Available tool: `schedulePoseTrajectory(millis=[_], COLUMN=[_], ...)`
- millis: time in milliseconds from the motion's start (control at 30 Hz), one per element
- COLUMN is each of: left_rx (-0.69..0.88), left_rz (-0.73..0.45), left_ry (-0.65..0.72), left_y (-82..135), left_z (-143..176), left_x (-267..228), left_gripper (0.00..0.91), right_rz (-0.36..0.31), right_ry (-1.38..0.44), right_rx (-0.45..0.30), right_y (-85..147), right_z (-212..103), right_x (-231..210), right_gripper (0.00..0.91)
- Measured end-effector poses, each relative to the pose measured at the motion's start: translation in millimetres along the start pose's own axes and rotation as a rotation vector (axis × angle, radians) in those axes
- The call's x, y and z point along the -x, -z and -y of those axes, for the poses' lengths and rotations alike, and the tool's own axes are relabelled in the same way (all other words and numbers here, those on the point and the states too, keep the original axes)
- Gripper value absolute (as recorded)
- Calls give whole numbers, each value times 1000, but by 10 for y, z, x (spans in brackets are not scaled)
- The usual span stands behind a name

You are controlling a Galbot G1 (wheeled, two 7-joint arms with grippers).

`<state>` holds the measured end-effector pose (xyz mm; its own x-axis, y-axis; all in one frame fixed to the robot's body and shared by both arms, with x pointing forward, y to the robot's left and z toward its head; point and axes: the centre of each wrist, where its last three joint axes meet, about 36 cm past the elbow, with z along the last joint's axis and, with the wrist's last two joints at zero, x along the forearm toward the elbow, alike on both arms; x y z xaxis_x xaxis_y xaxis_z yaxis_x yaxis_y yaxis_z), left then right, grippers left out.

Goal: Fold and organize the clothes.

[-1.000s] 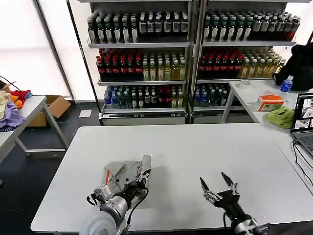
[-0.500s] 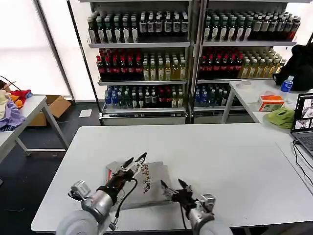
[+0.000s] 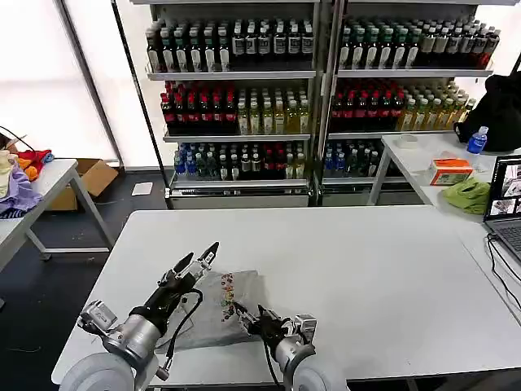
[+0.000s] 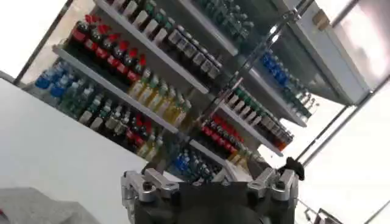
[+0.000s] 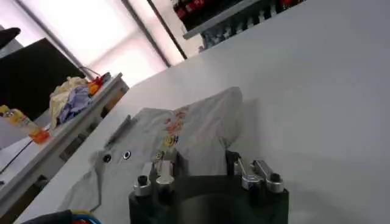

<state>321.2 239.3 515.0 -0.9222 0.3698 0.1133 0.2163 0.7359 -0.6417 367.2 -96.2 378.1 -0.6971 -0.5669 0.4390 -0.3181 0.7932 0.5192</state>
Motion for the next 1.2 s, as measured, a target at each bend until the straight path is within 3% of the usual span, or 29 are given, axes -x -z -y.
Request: schedulePoseTrajectory(millis=[433, 767, 800, 833, 867, 1033, 1200], left_rx=[14, 8, 6, 5, 4, 0, 4], left_rz=[25, 37, 37, 38, 39, 38, 37], left_ry=[44, 66, 67, 67, 67, 67, 69], left_y=[108, 142, 141, 141, 142, 134, 137], left_z=[-139, -242, -245, -248, -247, -225, -203], left_x=[-49, -29, -25, -19, -16, -9, -26], left_gripper=[907, 907, 907, 907, 907, 907, 907], right_rz=[8, 22, 21, 19, 19, 39, 108], right_ry=[11, -123, -149, -170, -188, -273, -328], right_rx=[-50, -157, -170, -180, -189, -232, -264], right_y=[167, 445, 470, 486, 501, 582, 648], right_z=[216, 817, 891, 943, 984, 1110, 1131], right_x=[-241, -952, -1027, -1082, -1132, -1325, -1453], right_gripper=[0, 0, 91, 685, 907, 907, 907])
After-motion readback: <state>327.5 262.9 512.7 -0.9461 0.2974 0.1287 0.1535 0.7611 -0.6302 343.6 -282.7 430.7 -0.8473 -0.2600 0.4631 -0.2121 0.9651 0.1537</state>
